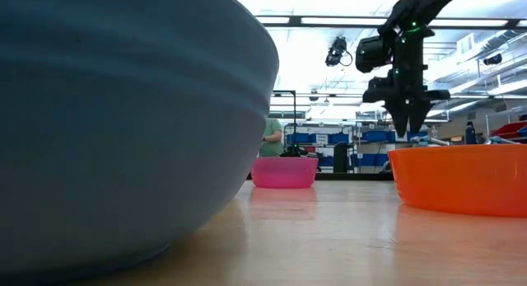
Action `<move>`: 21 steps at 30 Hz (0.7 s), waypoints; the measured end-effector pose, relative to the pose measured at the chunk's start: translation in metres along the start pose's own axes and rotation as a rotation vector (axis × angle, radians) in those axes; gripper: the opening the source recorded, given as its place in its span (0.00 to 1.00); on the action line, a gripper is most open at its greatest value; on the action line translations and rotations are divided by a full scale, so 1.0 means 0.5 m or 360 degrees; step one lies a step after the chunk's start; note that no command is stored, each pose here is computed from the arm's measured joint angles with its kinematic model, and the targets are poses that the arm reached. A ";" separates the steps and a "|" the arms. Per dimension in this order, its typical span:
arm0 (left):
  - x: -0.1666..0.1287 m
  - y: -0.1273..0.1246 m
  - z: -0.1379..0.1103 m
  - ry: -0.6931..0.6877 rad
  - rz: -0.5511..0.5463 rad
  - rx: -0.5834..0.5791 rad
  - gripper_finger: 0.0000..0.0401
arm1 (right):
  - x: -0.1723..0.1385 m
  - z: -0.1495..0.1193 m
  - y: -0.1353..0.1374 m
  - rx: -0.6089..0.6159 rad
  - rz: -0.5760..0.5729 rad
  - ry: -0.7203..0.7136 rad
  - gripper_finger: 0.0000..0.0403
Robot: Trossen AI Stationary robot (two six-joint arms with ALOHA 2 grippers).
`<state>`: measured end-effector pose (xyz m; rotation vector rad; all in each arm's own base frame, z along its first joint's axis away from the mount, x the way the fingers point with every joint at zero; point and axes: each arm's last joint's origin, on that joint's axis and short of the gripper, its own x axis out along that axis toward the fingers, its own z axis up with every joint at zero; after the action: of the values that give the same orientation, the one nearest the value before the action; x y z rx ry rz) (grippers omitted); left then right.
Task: Nest bowls inside each other
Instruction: Stack the green bowl on top of the yellow bowl
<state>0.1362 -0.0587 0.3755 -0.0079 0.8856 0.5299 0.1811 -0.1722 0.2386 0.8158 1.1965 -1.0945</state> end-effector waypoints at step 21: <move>0.000 0.000 0.000 -0.0002 0.0000 -0.0027 0.48 | 0.064 -0.009 -0.011 0.0015 0.0086 -0.0029 0.34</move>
<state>0.1362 -0.0589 0.3754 -0.0232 0.8796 0.5373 0.1746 -0.1766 0.2066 0.8396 1.1486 -1.0620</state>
